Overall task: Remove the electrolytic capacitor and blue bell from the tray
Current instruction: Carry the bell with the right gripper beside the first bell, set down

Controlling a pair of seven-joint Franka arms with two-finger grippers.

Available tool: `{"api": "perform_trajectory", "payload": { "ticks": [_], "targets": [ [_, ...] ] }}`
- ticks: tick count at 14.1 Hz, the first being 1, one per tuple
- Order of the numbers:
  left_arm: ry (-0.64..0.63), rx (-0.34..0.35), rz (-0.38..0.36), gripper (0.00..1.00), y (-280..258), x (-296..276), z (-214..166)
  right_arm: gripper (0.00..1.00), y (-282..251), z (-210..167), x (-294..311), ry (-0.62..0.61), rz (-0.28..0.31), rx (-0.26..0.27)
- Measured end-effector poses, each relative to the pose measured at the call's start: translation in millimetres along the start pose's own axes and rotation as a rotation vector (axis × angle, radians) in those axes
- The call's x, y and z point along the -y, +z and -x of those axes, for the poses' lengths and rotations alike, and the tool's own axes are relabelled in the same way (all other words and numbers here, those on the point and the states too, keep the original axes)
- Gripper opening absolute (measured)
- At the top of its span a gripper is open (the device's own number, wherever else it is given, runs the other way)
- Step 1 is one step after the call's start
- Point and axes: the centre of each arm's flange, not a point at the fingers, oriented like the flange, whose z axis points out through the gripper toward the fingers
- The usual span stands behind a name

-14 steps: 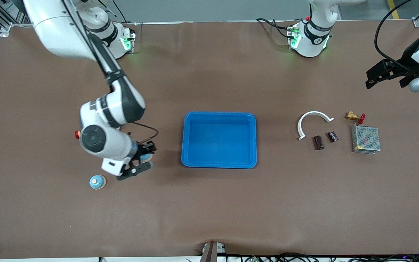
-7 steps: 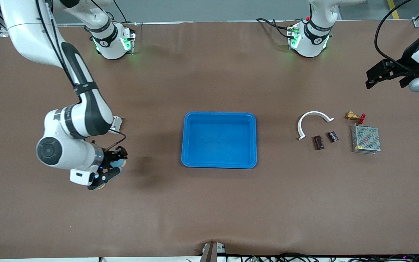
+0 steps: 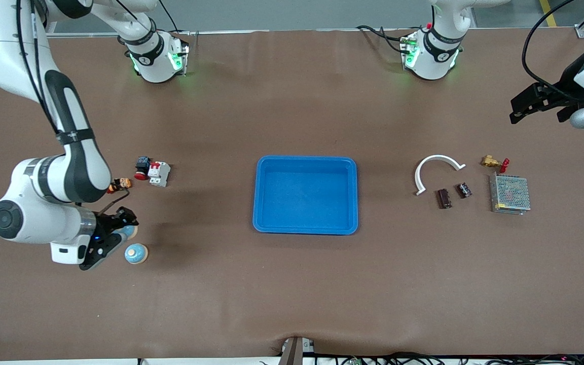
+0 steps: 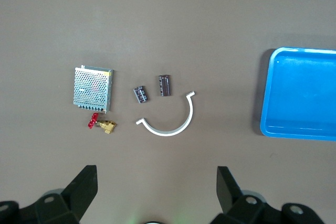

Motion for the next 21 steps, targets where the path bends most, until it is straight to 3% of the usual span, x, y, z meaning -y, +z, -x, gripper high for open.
{"api": "perform_trajectory", "payload": {
  "ticks": [4,11,21],
  "targets": [
    [0.0,-0.003,0.0,1.0,-0.3,-0.1,-0.3,0.66,32.8,13.4,-27.3,-0.045,0.035,0.028],
    [0.0,-0.006,0.001,1.0,-0.5,-0.1,-0.6,0.66,72.8,34.8,-66.5,-0.165,0.063,-0.01],
    [0.0,-0.014,0.002,1.0,-1.3,-0.2,-1.5,0.66,102.2,39.1,-79.3,-0.191,0.082,-0.032]
  ]
}}
